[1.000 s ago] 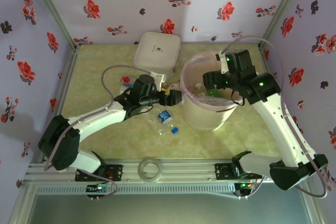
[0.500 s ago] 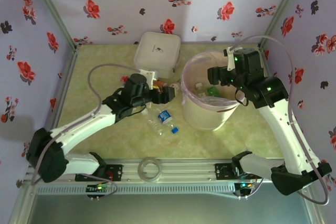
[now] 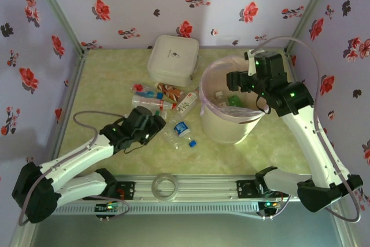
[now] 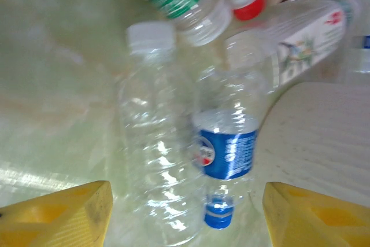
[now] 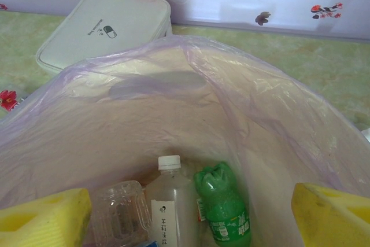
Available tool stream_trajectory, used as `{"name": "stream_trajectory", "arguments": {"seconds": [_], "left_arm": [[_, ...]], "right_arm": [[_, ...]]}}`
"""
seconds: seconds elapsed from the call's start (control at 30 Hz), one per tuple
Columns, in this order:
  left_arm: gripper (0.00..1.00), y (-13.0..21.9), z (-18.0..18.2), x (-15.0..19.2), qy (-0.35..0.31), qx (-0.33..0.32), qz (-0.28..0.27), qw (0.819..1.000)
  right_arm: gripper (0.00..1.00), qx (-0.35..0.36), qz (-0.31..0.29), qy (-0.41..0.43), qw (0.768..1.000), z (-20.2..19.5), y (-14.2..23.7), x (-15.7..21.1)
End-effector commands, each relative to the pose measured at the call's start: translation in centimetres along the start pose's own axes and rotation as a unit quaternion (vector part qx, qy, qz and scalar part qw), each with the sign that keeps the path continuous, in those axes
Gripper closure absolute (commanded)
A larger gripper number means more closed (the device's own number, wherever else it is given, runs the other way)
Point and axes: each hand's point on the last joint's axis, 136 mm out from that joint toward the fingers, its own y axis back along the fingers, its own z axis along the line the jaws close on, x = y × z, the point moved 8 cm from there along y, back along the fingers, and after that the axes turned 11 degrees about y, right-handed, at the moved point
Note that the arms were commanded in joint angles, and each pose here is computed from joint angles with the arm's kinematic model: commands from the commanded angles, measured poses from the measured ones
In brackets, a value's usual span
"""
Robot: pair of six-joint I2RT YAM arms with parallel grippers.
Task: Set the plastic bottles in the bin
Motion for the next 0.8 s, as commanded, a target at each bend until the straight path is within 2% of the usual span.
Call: {"name": "stream_trajectory", "arguments": {"seconds": [0.0,0.13,0.3,0.47,0.63,0.77], "left_arm": [[0.29,-0.2,1.6,0.1,0.085,-0.007,-0.017,0.996],[0.25,-1.9,2.3,1.2,0.114,0.012,0.008,0.993],[0.23,-3.7,1.5,2.7,0.097,0.008,0.023,0.995],[0.17,-4.9,-0.1,3.8,0.047,0.002,0.03,0.998],[0.16,-7.0,0.4,5.0,0.073,-0.004,0.051,0.996],[0.16,-7.4,0.4,5.9,0.069,-0.024,0.056,0.996]], "right_arm": [[0.1,0.006,-0.016,-0.012,1.0,-0.3,0.1,-0.6],[0.1,0.014,-0.013,-0.009,1.0,-0.4,0.2,-0.5],[0.1,0.011,-0.012,-0.011,1.0,-0.3,-0.2,-0.4],[0.1,0.012,-0.009,-0.009,1.0,-0.4,0.1,-0.3],[0.1,0.017,-0.007,-0.005,1.0,-0.5,0.2,-0.1],[0.1,0.021,-0.006,-0.003,1.0,-0.6,0.2,0.0]]}}
